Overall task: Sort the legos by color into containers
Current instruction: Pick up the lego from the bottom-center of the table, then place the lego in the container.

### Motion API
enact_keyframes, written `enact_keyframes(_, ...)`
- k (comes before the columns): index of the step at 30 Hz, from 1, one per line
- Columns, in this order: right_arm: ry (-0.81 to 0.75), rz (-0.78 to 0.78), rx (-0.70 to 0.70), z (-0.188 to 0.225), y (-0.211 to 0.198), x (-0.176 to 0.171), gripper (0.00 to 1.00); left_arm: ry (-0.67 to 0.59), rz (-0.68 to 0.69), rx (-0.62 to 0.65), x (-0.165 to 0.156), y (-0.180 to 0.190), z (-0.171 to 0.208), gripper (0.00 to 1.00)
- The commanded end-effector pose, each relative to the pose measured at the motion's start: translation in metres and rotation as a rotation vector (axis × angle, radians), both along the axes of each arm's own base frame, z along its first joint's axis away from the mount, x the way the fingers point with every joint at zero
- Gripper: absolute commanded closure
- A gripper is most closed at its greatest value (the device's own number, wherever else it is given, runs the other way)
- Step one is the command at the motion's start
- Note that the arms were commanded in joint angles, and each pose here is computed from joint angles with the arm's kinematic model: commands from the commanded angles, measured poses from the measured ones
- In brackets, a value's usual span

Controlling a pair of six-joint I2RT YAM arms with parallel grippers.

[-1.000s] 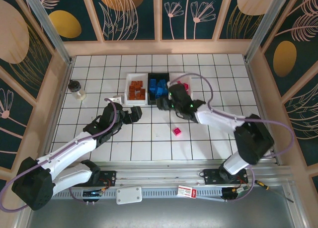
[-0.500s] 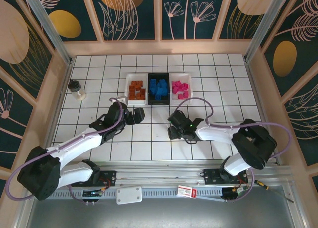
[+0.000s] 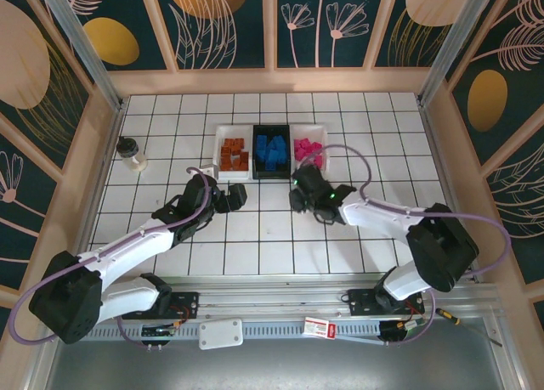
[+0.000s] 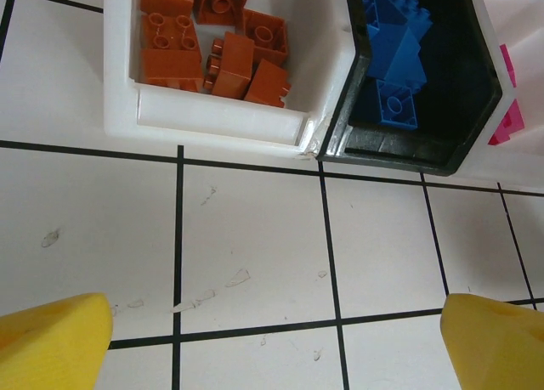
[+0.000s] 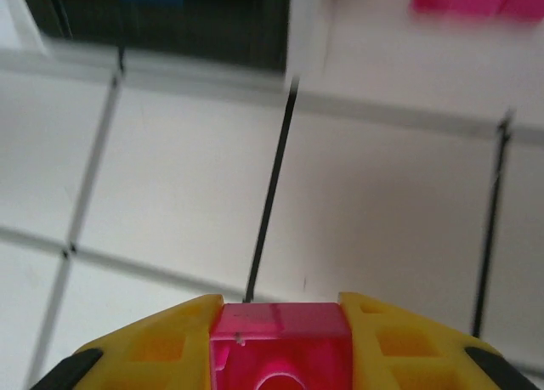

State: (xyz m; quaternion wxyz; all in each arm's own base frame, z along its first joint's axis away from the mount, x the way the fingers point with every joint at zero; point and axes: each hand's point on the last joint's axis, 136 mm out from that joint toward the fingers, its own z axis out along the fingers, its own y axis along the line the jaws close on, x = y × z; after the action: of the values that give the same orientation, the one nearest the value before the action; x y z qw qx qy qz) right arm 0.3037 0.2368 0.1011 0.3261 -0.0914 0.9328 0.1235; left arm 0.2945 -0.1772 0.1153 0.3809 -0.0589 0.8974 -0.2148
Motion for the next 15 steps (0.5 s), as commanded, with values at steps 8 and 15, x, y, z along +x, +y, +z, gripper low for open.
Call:
enact_keyframes(8, -0.226, -0.151, 0.048, 0.052, -0.013, 0.147, 0.77, -0.05, 0.033, -0.008, 0.008, 0.003, 0.018, 0.01)
enact_keyframes(15, -0.233, -0.221, 0.105, 0.055, -0.023, 0.194, 0.36, -0.136, 0.088, 0.003, 0.021, 0.01, 0.046, 0.01)
